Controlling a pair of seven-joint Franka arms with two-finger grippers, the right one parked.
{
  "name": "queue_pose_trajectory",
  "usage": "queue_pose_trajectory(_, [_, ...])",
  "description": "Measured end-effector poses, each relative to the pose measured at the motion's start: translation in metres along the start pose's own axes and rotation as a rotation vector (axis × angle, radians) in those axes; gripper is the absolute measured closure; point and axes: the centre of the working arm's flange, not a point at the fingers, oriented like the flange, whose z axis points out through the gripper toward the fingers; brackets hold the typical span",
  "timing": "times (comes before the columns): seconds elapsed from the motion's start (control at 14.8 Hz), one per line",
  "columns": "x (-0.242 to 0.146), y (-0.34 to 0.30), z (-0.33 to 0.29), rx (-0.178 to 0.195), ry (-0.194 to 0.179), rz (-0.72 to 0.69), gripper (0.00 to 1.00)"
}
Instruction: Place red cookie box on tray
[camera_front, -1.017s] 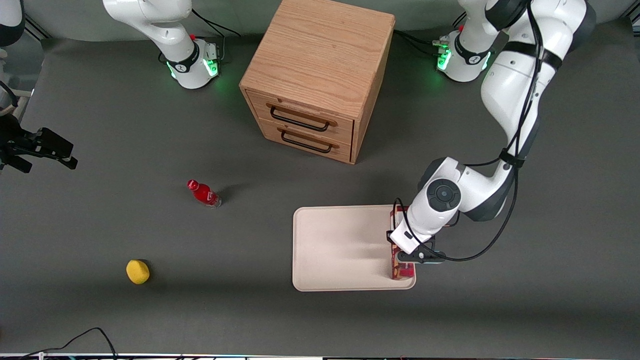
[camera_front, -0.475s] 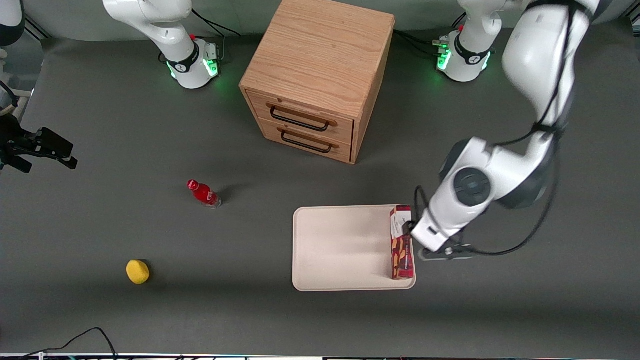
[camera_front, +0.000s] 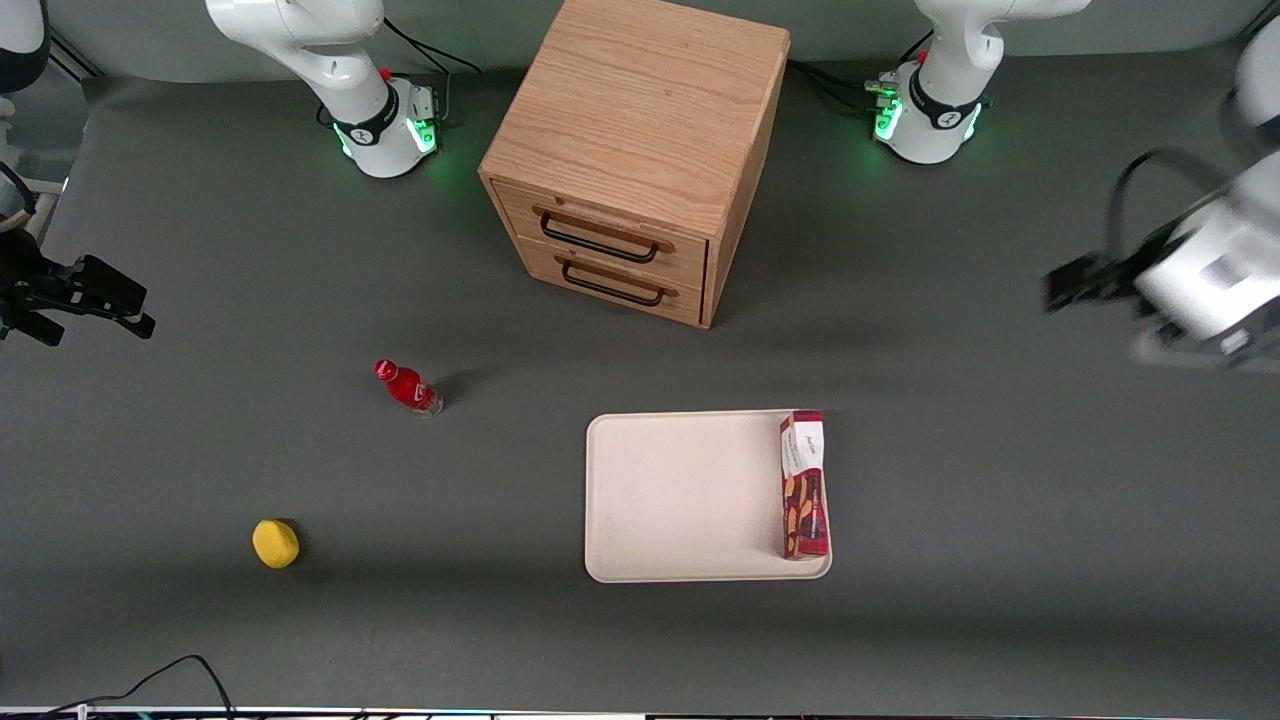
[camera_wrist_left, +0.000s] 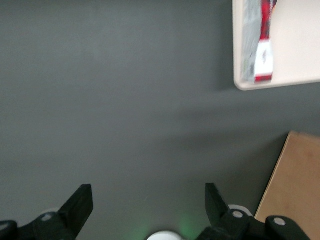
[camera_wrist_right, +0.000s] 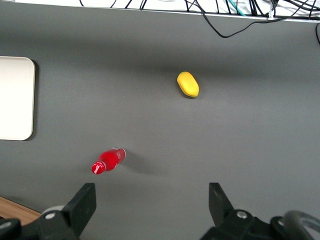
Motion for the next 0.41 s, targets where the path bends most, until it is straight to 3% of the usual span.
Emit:
queue_pose_trajectory(0.2, [-0.058,-0.028,0.005,-0.020,0.006,-0.004,0.00])
queue_pose_trajectory(0.41, [-0.084,-0.025,0.003,-0.020,0.010,0.010,0.00])
